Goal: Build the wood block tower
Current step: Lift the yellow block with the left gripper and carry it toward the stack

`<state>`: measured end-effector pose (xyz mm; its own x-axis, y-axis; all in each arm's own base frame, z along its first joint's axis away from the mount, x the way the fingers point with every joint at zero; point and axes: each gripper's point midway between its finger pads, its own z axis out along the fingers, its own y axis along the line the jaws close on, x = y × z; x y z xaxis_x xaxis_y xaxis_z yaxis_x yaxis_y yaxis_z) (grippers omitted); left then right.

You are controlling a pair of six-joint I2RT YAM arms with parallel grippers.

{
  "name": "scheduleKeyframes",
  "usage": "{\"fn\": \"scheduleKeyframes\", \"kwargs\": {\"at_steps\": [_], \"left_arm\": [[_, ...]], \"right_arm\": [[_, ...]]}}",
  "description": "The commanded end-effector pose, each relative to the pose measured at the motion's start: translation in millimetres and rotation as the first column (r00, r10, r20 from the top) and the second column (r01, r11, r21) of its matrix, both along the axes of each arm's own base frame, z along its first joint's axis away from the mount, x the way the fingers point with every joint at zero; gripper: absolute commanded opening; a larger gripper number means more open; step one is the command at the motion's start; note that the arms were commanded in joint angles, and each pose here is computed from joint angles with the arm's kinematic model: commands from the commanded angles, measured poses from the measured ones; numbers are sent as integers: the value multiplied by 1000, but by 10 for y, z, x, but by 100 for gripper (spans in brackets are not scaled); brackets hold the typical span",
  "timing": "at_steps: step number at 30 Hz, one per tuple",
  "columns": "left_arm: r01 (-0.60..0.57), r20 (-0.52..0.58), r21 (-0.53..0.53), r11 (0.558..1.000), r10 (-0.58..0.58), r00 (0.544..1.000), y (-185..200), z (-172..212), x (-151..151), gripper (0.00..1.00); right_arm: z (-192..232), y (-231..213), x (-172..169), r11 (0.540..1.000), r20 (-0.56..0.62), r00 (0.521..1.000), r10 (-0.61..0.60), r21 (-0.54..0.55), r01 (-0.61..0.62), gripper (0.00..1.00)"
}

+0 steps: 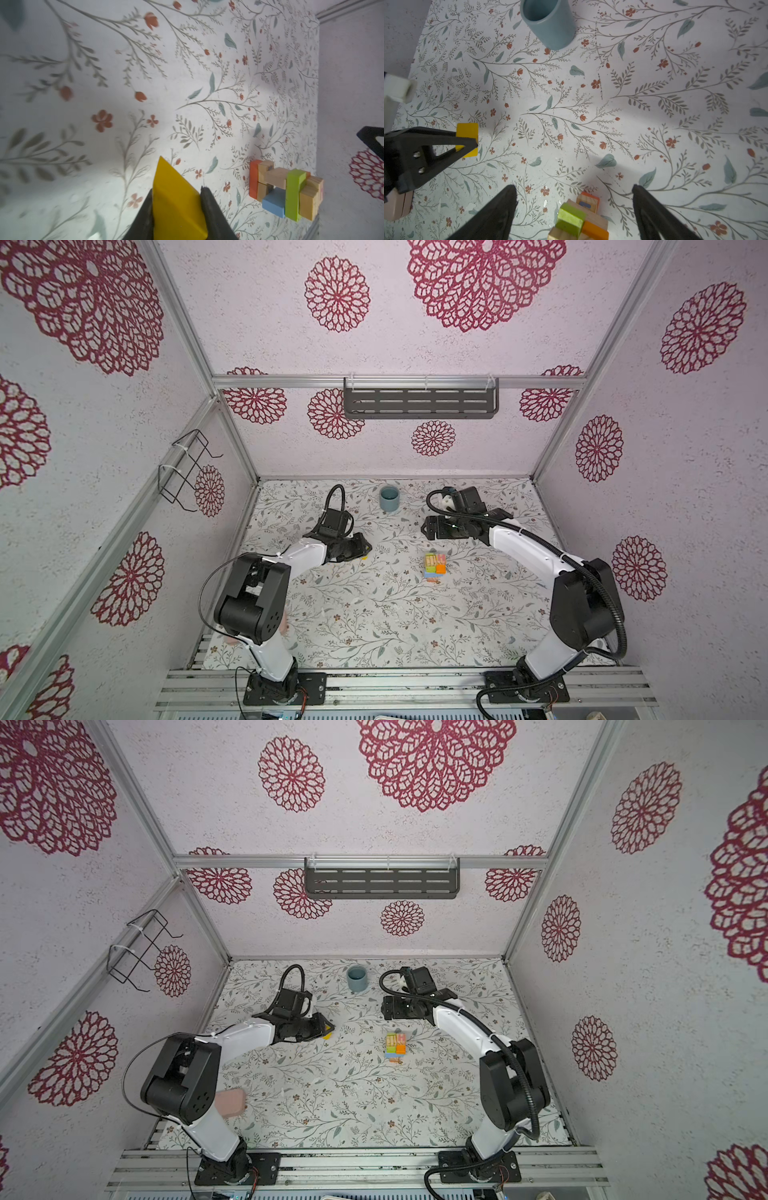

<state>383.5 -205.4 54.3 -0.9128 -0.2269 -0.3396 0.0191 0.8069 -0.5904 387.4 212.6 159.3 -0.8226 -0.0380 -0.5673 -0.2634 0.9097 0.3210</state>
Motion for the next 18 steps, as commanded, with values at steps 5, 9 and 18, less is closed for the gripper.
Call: {"fn": "scheduleKeyframes", "kwargs": {"at_steps": [5, 9, 18], "left_arm": [[91, 47, -200, 976, -83, 995, -478, 1, 67, 23], [104, 32, -245, 964, -99, 995, -568, -97, 47, 25], [109, -31, -252, 961, -121, 992, -647, -395, 4, 36]], "right_arm": [[225, -143, -81, 999, 36, 998, -48, 5, 48, 90], [240, -172, -108, 998, 38, 998, -56, 1, 56, 90], [237, -221, -158, 998, 45, 997, -69, -2, 69, 90]]}}
